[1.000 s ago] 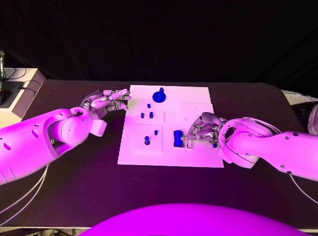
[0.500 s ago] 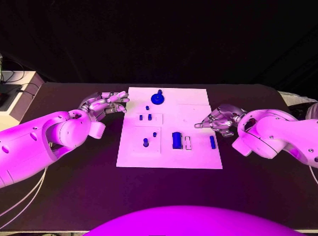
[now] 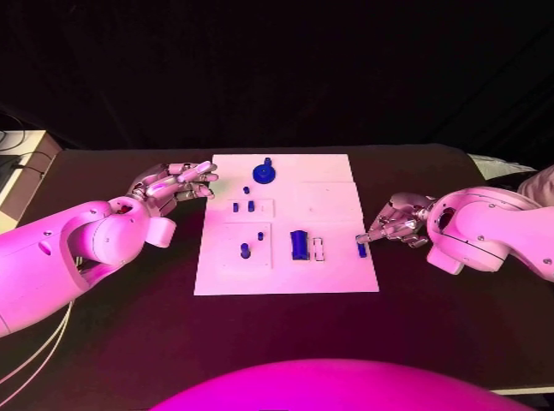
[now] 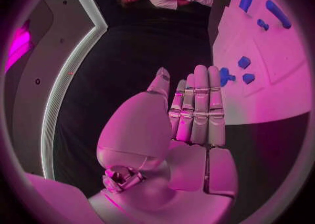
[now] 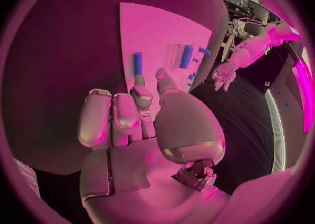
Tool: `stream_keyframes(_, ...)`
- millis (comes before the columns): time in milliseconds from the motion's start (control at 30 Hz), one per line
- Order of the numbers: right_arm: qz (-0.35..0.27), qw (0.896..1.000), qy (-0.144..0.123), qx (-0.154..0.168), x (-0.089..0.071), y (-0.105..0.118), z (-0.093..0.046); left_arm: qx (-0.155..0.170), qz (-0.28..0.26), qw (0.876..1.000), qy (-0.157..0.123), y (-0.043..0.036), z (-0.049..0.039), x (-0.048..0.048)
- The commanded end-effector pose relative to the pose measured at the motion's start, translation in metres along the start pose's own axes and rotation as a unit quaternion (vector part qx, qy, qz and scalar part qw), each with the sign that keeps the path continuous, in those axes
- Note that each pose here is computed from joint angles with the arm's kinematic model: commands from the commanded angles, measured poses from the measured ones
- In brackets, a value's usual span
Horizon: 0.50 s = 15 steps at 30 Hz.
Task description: Assemble the parts on the task board
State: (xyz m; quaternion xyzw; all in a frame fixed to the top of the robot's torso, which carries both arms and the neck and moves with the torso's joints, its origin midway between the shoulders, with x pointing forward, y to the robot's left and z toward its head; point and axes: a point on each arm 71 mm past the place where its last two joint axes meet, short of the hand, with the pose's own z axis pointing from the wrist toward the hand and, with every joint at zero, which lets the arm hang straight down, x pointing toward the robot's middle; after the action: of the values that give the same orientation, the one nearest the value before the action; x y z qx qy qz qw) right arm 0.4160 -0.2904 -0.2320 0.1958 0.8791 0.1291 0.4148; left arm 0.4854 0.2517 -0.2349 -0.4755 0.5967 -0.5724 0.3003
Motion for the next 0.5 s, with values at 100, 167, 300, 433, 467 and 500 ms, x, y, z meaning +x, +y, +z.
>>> stream_keyframes(100, -0.077, 0.996, -0.020, 0.027, 0.002, -0.004, 0.000, 0.021, -0.003, 1.000, 0.013, -0.0024, -0.0004, 0.0043)
stream_keyframes(167, -0.077, 0.996, -0.027, 0.027, 0.004, -0.003, 0.001, 0.022, -0.002, 1.000, 0.013, -0.0024, -0.0006, 0.0045)
stream_keyframes(300, -0.074, 0.996, -0.037, 0.023, 0.008, 0.000, 0.003, 0.024, -0.002, 1.000, 0.013, -0.0022, -0.0011, 0.0047)
stream_keyframes(433, -0.072, 0.996, -0.040, 0.019, 0.012, 0.004, 0.006, 0.023, -0.002, 1.000, 0.013, -0.0017, -0.0016, 0.0040)
stream_keyframes(467, -0.071, 0.996, -0.040, 0.018, 0.013, 0.005, 0.007, 0.022, -0.002, 1.000, 0.012, -0.0015, -0.0017, 0.0036)
stream_keyframes(500, -0.071, 0.996, -0.040, 0.018, 0.014, 0.005, 0.007, 0.022, -0.002, 1.000, 0.012, -0.0014, -0.0017, 0.0033)
